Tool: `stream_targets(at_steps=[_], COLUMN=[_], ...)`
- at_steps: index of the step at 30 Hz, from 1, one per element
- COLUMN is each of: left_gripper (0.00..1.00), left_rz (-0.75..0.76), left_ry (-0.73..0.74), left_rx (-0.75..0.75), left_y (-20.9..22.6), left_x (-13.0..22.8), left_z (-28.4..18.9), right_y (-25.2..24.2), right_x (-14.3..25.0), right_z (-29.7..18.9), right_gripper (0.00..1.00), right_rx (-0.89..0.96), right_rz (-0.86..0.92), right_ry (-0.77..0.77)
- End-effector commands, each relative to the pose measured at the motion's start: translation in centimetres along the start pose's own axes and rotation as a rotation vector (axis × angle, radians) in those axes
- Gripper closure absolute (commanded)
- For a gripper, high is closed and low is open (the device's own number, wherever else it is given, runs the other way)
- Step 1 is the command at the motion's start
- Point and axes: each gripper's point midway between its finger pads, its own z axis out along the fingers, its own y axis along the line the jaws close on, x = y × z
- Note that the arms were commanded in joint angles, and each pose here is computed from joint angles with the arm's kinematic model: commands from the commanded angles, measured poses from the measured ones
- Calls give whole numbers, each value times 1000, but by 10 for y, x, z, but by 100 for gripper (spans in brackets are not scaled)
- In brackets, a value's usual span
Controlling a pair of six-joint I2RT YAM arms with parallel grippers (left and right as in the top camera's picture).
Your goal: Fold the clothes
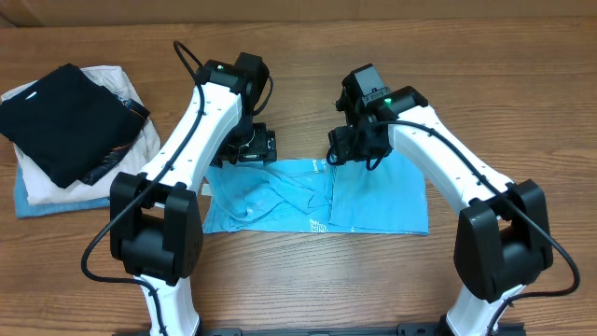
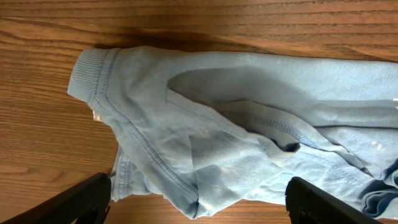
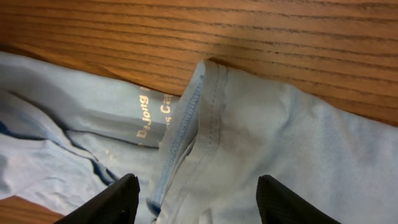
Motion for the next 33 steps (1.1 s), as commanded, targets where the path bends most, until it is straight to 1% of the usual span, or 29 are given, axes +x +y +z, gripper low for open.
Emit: stream_targets(at_steps=[1, 7, 9, 13, 14, 16, 19, 27, 33], left_gripper=[8, 8, 7, 7, 8, 8, 8, 7, 8], left_rz=[13, 13, 13, 13, 13, 13, 13, 13, 13], left_ry=[-10, -10, -10, -11, -11, -10, -11, -13, -13], left_rx=[-6, -6, -6, -6, -6, -6, -6, -5, -5], left_y=[2, 2, 2, 2, 2, 2, 2, 2, 2], left_x=[-5, -5, -5, -5, -5, -5, -5, -6, -6], left_z=[0, 0, 0, 0, 0, 0, 0, 0, 0], right_y=[-2, -8, -9, -9, -10, -11, -11, -9, -10], right_x=[8, 18, 21, 21, 22, 25, 27, 29, 43], right_z=[24, 56, 61, 61, 61, 60, 55, 27, 22], right_gripper=[36, 36, 38, 63, 71, 80, 82, 82, 82], right_rx=[29, 37, 42, 43, 48, 51, 57, 56, 65], right_rz=[-2, 11, 13, 23, 32, 39, 48, 43, 29], right_ry=[58, 133, 150, 152, 153, 167, 172, 152, 204])
